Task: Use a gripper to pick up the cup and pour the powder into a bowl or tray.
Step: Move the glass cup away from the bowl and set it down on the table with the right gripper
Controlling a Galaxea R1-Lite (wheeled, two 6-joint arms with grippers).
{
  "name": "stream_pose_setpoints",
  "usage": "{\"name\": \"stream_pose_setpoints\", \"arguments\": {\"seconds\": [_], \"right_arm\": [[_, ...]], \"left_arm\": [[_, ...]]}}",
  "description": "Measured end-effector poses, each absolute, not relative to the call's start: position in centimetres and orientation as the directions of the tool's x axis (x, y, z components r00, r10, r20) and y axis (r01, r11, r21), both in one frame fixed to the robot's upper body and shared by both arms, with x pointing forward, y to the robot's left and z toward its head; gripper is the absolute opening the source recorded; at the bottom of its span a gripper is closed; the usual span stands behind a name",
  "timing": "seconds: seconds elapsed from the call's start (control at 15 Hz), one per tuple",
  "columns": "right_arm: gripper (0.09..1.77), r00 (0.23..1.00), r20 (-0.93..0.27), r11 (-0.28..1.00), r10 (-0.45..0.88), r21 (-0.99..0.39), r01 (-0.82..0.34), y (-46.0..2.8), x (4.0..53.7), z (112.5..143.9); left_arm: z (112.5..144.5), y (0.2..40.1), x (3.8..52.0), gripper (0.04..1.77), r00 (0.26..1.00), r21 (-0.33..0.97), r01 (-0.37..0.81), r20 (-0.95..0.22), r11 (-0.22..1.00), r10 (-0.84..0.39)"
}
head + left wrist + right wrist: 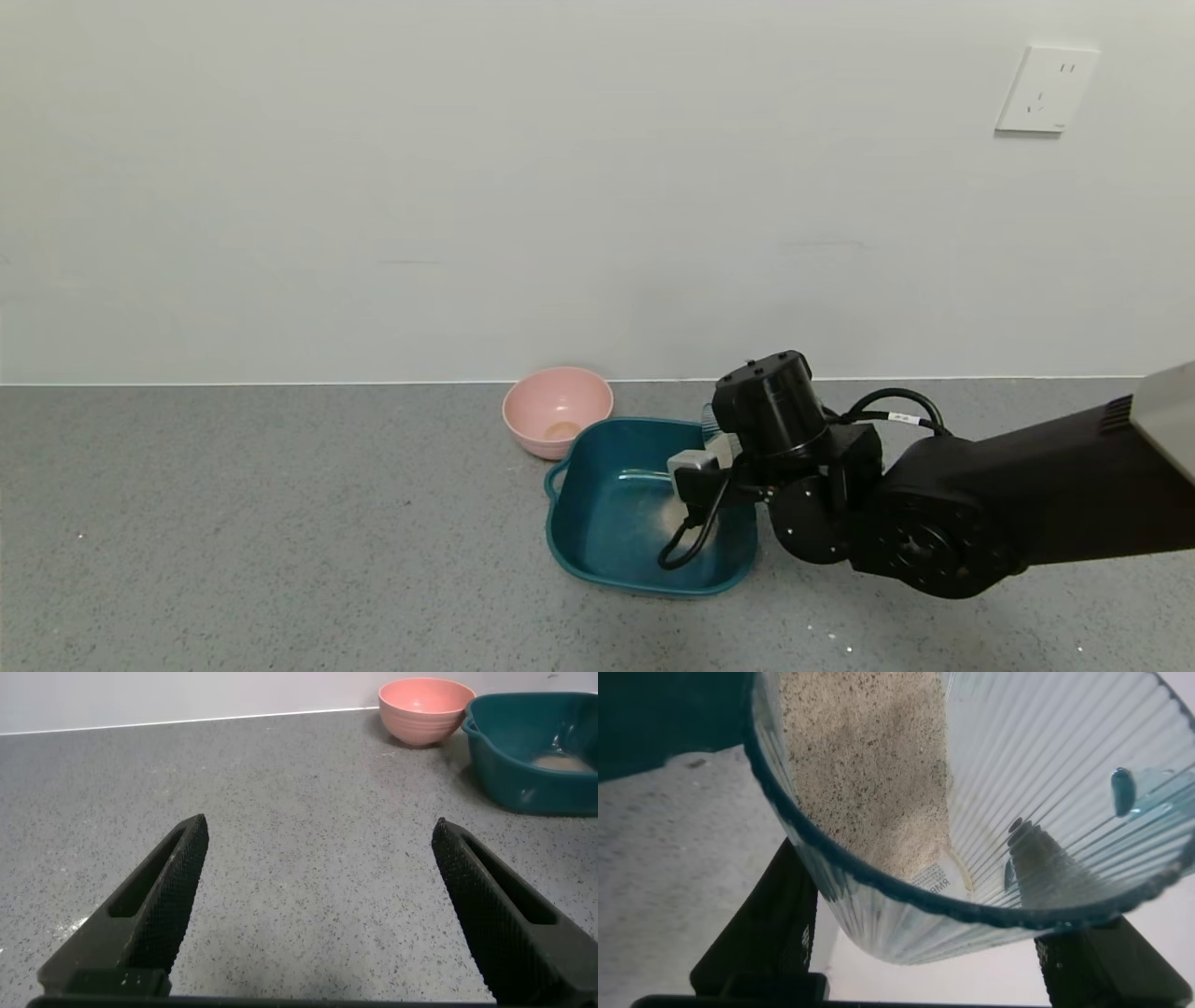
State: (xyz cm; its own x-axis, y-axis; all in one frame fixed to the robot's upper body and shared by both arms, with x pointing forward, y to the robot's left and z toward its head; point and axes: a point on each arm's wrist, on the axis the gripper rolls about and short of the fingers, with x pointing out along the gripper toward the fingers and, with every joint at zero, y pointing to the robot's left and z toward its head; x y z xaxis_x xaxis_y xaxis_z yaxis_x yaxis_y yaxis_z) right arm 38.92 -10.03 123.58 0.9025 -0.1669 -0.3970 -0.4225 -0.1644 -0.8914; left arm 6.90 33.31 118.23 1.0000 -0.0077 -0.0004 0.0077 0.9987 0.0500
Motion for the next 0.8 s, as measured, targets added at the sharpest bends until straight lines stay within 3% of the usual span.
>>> {"name": "stream_pose_setpoints", "arguments": {"seconds": [0.4,0.8], "right_arm": [[1.32,0.884,-0.441,0.139,-0.153,-0.895,-0.423,-11.2,37.5,122.7],[1.32,0.855,-0.500,0.471,-0.137,-0.792,-0.387,-13.0,36.4,121.8]], "left_arm": [[118.2,33.3,6.9,1.72,1.000,0.050,0.008,0.000,0.999,-0.008],[118.2,33.3,6.9,1.72,1.000,0.050,0.008,0.000,0.999,-0.008]]}}
